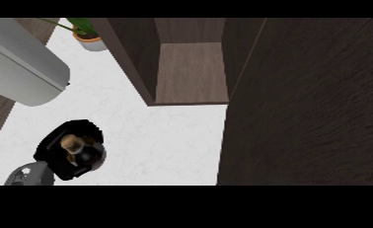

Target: Pick up the wine, place it into the cabinet and close the cabinet

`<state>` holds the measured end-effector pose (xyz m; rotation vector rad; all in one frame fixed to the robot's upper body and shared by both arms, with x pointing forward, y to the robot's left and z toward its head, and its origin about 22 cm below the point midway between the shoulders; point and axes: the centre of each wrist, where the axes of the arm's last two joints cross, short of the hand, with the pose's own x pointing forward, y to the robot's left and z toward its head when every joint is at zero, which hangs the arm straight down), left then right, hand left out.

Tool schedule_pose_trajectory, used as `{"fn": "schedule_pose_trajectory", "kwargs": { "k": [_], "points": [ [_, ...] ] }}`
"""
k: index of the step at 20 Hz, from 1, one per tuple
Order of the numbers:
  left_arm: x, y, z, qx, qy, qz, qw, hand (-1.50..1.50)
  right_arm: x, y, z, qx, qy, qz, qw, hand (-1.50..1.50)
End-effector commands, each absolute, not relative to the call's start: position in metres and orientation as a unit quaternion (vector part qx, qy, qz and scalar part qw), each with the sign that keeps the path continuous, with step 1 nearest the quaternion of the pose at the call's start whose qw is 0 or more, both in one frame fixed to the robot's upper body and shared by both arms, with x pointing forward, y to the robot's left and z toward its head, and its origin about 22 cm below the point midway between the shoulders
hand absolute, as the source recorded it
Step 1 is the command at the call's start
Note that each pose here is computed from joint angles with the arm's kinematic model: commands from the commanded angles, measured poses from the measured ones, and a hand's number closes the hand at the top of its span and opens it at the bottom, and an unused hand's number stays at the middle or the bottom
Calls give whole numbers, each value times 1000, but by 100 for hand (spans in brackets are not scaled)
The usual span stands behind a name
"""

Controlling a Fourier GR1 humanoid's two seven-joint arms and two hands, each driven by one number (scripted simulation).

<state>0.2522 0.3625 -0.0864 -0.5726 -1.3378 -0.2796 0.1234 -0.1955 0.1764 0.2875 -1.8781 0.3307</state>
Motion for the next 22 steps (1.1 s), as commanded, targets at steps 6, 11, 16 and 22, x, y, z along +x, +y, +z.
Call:
{"fn": "schedule_pose_trajectory", "kwargs": {
  "k": [6,11,16,22],
  "points": [
    [244,330,-98,-283,-676,-82,675,150,83,-207,209,150,-817,133,540,-150],
    [210,330,-115,-100,-739,131,653,150,102,-201,192,138,-814,128,550,-150],
    [219,273,-112,-119,-771,141,609,150,91,-207,204,144,-816,131,544,-150],
    [232,254,-71,-135,-780,112,601,150,79,-206,213,152,-814,129,546,-150]
  ]
}}
